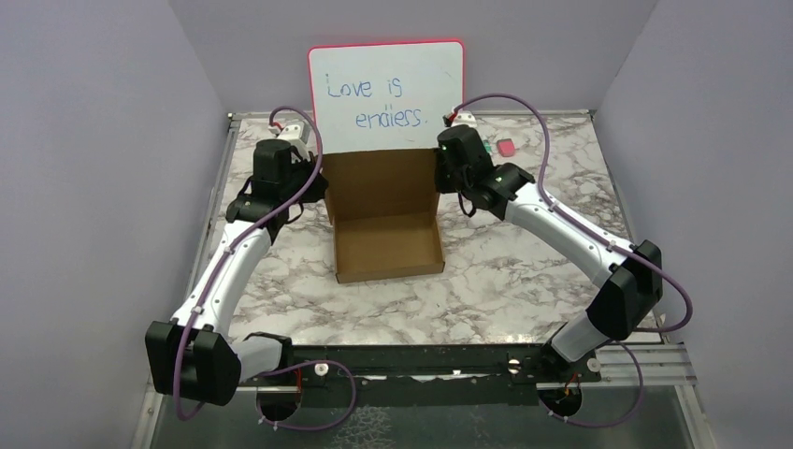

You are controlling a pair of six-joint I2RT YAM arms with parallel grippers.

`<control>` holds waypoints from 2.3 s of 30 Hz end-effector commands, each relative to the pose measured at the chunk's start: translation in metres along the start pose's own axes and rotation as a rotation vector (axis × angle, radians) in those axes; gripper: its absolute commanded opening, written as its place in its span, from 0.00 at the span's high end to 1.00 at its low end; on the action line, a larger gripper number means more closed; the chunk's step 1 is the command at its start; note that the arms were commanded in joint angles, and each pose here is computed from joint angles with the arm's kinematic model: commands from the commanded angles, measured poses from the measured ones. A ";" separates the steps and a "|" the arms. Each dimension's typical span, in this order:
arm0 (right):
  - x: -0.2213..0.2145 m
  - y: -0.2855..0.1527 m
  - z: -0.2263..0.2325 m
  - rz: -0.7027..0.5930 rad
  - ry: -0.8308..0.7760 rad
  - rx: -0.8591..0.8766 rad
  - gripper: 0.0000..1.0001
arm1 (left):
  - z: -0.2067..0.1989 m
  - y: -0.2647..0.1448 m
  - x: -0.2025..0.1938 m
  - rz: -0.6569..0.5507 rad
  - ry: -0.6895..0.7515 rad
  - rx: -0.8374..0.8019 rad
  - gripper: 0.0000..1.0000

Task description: Fold the paper box

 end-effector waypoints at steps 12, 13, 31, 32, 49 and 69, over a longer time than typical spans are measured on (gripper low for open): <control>0.009 -0.004 0.010 -0.121 0.181 -0.078 0.95 | -0.026 0.018 0.004 -0.061 -0.200 0.026 0.87; 0.009 -0.004 0.008 -0.125 0.186 -0.082 0.95 | -0.026 0.018 0.004 -0.067 -0.206 0.027 0.86; -0.010 -0.010 0.011 -0.134 0.218 -0.049 0.93 | -0.033 0.015 -0.021 -0.107 -0.306 -0.007 0.80; -0.011 -0.010 0.010 -0.133 0.222 -0.049 0.93 | -0.033 0.015 -0.022 -0.109 -0.312 -0.009 0.80; -0.038 -0.024 0.003 -0.159 0.228 0.055 0.89 | -0.018 -0.005 -0.061 -0.135 -0.336 0.002 0.73; -0.062 -0.078 -0.009 -0.212 0.100 0.257 0.53 | -0.020 -0.065 -0.079 -0.190 -0.175 -0.089 0.24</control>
Point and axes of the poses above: each gripper's point midway between its finger pads, its own y axis out along the fingers, its own z axis along the line the jaws close on, x = y × z, the point moved 3 cm from there along -y, back along the fingers, and after that the axes turned 1 degree about y, right-handed, at the moved point
